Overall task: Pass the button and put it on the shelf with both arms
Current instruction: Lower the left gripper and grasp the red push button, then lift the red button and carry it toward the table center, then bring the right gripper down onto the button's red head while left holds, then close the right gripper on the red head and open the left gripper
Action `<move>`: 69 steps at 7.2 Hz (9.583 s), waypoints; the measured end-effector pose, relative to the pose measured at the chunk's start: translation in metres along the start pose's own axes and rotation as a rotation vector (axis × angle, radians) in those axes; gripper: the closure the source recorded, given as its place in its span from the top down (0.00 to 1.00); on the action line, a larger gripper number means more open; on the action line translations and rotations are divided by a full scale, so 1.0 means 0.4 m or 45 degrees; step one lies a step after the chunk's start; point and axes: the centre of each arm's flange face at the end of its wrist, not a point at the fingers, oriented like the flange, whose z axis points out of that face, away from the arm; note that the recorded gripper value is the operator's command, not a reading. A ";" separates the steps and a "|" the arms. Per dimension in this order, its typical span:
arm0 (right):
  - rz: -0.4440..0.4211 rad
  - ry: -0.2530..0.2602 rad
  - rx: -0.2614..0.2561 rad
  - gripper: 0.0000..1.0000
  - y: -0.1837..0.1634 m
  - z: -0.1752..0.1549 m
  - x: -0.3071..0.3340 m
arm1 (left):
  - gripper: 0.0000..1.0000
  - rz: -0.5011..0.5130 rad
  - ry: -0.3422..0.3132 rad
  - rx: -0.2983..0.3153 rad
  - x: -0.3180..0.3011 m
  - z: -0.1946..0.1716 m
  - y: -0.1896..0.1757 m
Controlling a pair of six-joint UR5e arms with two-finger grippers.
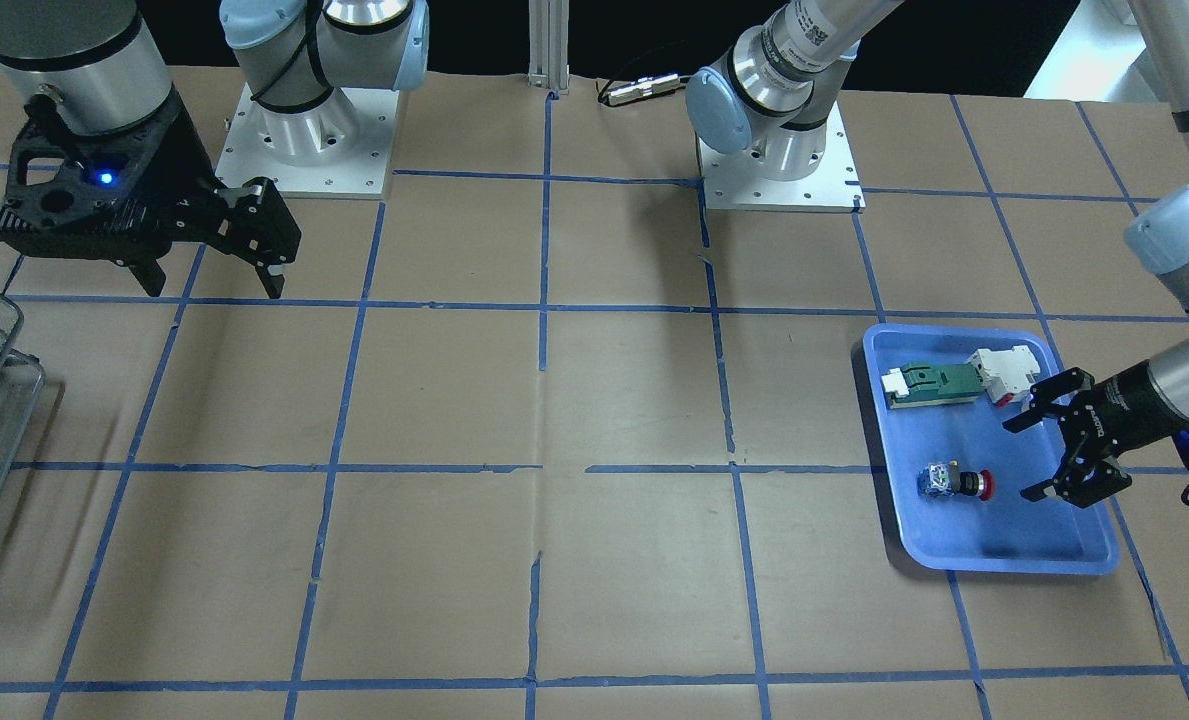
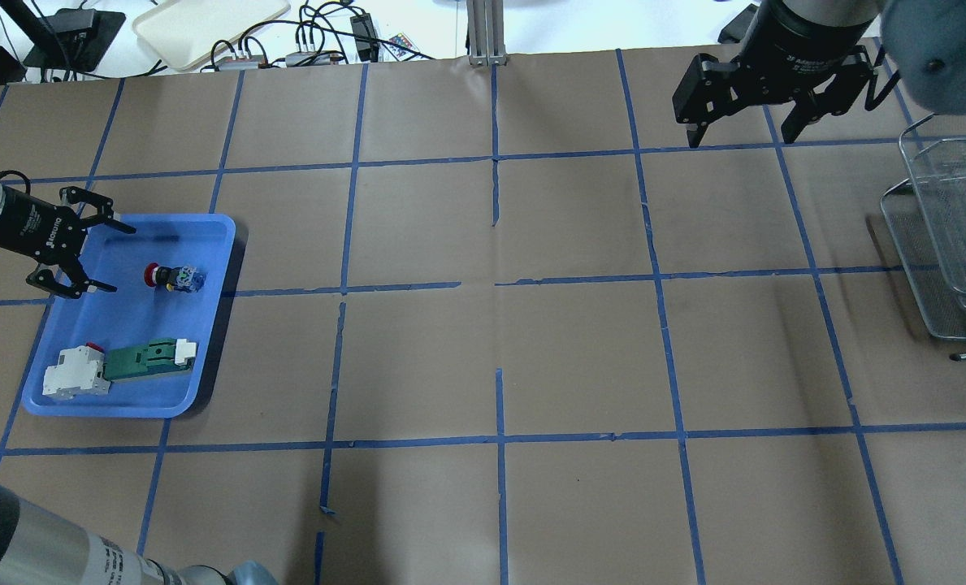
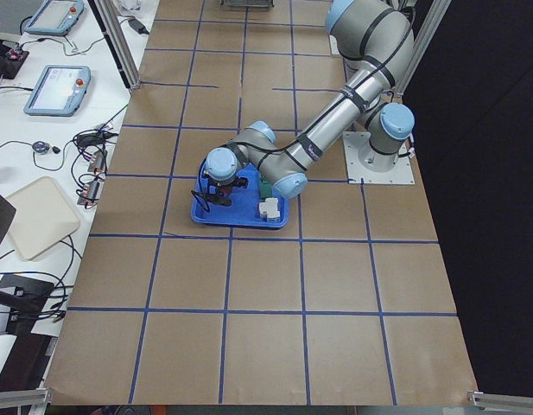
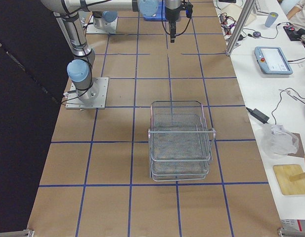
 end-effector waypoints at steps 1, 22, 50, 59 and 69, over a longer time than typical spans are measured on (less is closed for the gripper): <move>0.001 0.000 -0.001 1.00 0.000 0.001 0.000 | 1.00 -0.026 -0.011 -0.013 -0.002 0.018 -0.008; 0.000 0.002 0.028 1.00 -0.006 -0.005 -0.001 | 0.00 0.076 -0.188 -0.160 0.214 -0.115 0.430; -1.725 -0.477 0.171 0.98 0.066 0.048 -0.219 | 0.00 0.111 -0.172 -0.366 0.224 0.023 1.501; -1.693 -0.495 0.225 0.58 0.068 0.030 -0.236 | 0.00 0.115 -0.158 -0.364 0.217 0.002 1.507; -1.698 -0.495 0.252 0.25 0.065 0.023 -0.238 | 1.00 0.103 -0.126 -0.341 0.207 -0.031 1.515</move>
